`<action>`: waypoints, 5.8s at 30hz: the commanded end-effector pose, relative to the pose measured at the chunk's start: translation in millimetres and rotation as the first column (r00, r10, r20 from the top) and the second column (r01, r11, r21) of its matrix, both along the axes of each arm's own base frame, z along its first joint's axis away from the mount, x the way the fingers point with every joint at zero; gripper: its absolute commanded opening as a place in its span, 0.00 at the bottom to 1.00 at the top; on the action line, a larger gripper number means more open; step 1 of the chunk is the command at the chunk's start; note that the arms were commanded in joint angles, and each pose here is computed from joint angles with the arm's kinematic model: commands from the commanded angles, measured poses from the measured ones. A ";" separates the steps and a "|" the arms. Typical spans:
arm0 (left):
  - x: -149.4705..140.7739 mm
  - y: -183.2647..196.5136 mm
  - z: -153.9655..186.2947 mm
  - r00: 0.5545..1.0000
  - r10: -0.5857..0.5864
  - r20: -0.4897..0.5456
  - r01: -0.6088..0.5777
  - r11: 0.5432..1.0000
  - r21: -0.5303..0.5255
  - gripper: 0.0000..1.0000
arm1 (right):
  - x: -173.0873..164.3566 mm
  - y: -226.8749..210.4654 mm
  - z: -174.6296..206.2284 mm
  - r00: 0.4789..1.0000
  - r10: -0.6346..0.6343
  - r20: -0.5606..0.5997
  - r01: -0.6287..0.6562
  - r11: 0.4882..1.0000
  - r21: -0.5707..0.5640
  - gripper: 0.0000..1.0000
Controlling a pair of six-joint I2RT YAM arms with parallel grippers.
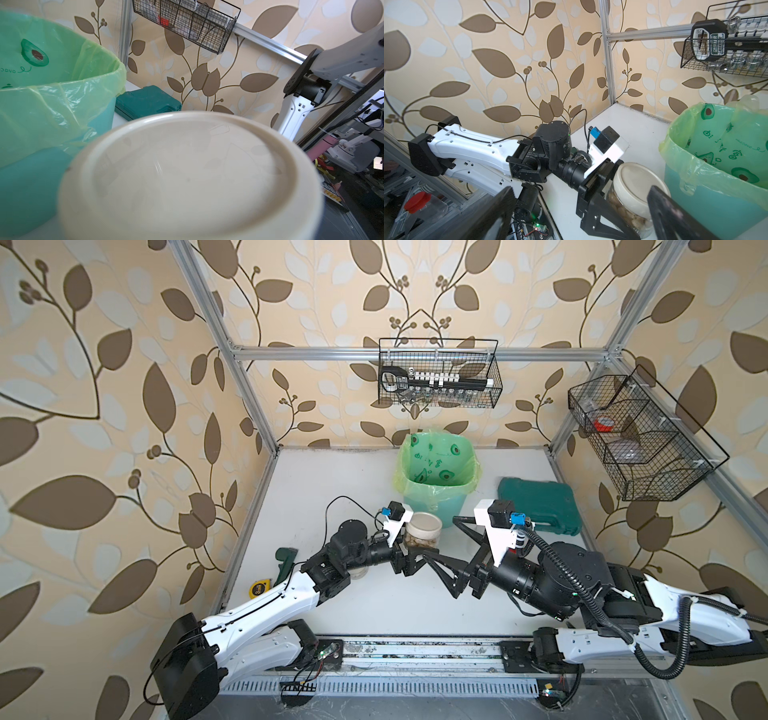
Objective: Empty moldy peanuts from jars
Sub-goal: Unscrew the lid from the jar.
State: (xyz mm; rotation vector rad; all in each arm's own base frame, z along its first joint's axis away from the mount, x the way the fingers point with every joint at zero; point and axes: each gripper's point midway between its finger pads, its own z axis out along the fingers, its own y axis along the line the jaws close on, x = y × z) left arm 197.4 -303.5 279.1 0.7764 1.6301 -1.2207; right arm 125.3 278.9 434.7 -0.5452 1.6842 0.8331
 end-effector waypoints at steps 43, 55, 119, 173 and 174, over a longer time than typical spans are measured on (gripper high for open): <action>-25.2 28.8 74.1 0.963 0.055 0.263 0.010 0.971 -0.241 0.00 | 62.9 42.8 -60.1 0.989 -0.029 -0.143 0.025 0.999 -0.028 0.99; -25.6 35.7 82.4 0.959 0.088 0.268 -0.016 0.965 -0.262 0.00 | 65.8 10.2 -74.9 0.984 -0.067 -0.168 0.068 0.998 -0.002 0.99; -19.0 34.1 65.8 0.967 0.098 0.237 -0.052 0.980 -0.192 0.00 | 68.3 46.3 -93.2 0.984 -0.008 -0.179 0.002 0.999 -0.038 0.99; -22.1 41.7 67.0 0.956 0.122 0.266 -0.071 0.979 -0.193 0.00 | 43.8 -3.2 -68.3 0.980 0.138 -0.146 -0.128 0.989 0.074 0.99; -22.0 41.6 66.2 0.956 0.122 0.266 -0.072 0.979 -0.191 0.00 | 42.0 0.5 -64.0 0.977 0.160 -0.139 -0.151 0.986 0.071 0.99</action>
